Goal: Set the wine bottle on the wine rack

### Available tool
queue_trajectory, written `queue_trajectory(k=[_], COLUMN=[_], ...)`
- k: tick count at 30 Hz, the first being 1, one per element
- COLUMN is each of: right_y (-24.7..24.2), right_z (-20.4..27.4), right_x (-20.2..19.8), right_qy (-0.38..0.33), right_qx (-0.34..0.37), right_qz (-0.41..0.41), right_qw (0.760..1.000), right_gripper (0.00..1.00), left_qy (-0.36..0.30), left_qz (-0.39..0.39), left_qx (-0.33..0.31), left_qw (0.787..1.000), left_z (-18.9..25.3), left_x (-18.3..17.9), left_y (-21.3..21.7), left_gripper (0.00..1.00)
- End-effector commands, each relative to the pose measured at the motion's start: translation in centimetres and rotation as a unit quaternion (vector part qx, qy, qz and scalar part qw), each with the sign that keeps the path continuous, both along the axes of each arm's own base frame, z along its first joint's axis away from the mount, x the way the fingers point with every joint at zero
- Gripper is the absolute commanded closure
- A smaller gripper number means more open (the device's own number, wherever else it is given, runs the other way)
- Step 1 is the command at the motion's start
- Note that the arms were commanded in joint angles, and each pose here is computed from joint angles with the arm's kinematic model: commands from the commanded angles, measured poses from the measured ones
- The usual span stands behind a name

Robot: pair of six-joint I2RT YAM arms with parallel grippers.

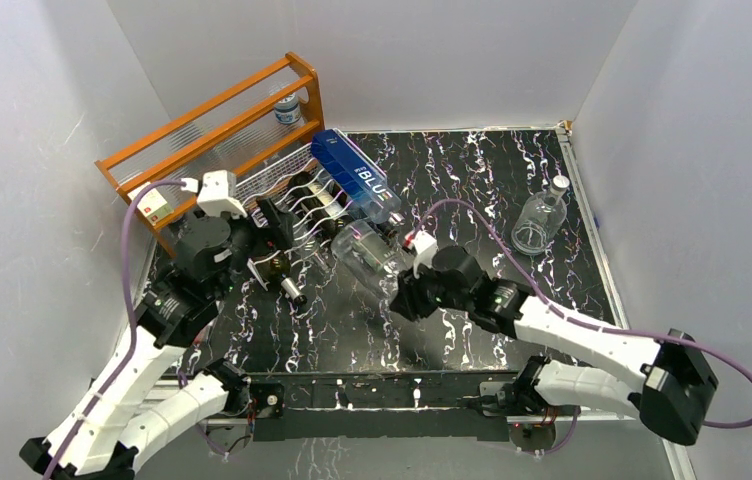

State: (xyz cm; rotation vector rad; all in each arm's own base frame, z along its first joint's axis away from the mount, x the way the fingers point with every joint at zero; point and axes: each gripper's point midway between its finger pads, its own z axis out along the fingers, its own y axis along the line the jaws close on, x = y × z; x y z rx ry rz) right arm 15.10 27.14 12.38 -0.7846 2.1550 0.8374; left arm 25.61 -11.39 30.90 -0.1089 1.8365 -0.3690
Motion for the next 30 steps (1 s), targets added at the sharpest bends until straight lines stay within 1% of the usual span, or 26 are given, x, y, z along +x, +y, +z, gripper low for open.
queue_trajectory(k=[1,6,10,16,17,22,30], right_y=[6.3,9.0,11.6,14.4,14.8,15.7,17.5], right_z=[18.9,21.8,21.9,20.9,21.3,20.5,16.6], right_x=[5.2,8.1,11.3,14.9,15.4,18.3,22.3], right_qy=[-0.177,-0.195,-0.193,-0.179,-0.180,-0.170,-0.142], right_qx=[0.235,0.236,0.198,0.136,0.134,0.104,0.045], right_qz=[-0.014,-0.031,-0.053,-0.065,-0.064,-0.088,-0.091], right_qw=[0.956,0.951,0.960,0.972,0.972,0.976,0.985], right_gripper=[1.00,1.00,1.00,1.00,1.00,1.00,1.00], left_qy=[-0.033,-0.040,-0.045,-0.065,-0.067,-0.069,-0.053], left_qz=[0.037,0.044,0.050,0.066,0.068,0.066,0.057], left_qx=[0.018,0.023,0.032,0.041,0.041,0.041,0.047], left_qw=[0.999,0.998,0.997,0.995,0.995,0.995,0.996], left_z=[2.4,2.7,3.2,4.7,4.8,4.9,3.7], left_x=[-0.9,-1.6,-2.2,-3.4,-3.6,-4.1,-4.0], left_y=[2.6,3.5,4.2,6.0,6.2,6.5,6.0], left_gripper=[0.15,0.15,0.14,0.13,0.13,0.12,0.10])
